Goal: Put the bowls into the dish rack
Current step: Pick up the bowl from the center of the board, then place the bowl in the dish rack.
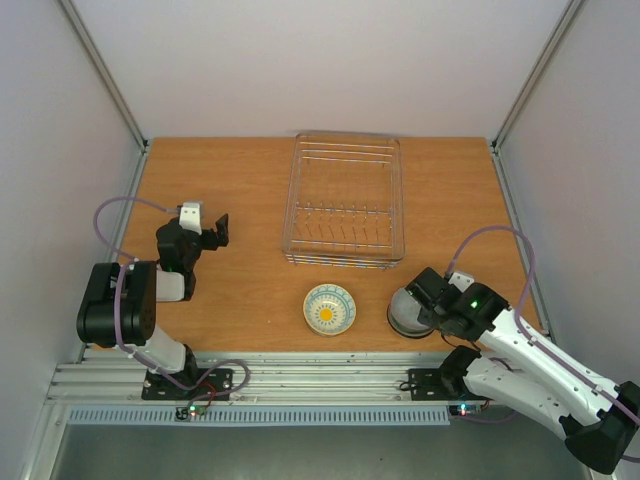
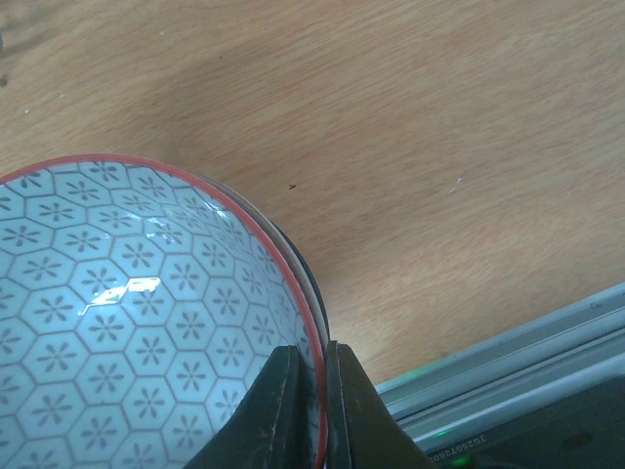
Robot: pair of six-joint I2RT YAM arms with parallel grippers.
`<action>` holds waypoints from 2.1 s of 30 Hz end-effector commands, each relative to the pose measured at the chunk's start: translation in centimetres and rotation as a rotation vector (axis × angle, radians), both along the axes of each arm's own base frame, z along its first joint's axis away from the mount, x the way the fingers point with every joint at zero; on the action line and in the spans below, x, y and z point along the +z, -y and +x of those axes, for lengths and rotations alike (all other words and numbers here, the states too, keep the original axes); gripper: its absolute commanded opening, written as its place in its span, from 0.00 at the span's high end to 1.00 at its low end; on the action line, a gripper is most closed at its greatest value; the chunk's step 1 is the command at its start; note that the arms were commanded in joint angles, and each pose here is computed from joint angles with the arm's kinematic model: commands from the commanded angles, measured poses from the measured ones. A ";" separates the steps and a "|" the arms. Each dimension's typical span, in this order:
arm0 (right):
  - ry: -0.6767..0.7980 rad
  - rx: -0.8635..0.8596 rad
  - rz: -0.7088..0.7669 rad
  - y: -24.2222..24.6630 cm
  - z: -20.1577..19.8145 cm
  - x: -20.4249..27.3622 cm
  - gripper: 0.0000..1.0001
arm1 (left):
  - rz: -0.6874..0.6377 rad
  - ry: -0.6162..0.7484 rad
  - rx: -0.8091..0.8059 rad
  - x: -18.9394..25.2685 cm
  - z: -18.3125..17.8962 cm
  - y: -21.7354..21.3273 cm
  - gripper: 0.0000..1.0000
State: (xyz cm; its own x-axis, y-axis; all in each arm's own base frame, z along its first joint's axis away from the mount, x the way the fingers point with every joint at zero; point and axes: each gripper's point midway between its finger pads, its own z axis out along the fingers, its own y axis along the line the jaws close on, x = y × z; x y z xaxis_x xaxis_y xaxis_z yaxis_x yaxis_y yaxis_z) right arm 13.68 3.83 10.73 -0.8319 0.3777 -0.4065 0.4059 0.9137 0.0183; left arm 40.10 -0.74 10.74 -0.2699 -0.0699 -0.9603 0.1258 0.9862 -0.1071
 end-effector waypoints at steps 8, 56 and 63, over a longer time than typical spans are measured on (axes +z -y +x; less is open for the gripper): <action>0.027 -0.032 -0.033 0.4 0.4 0.6 0.93 | 0.013 0.048 -0.008 1.2 0.2 0.1 0.01; 0.377 0.183 -0.964 -5.2 16.9 25.6 0.95 | 0.012 0.046 -0.009 1.1 0.1 0.2 0.01; 0.317 0.238 -1.092 -6.1 19.2 25.5 0.94 | 0.012 0.049 -0.010 1.2 0.2 0.2 0.01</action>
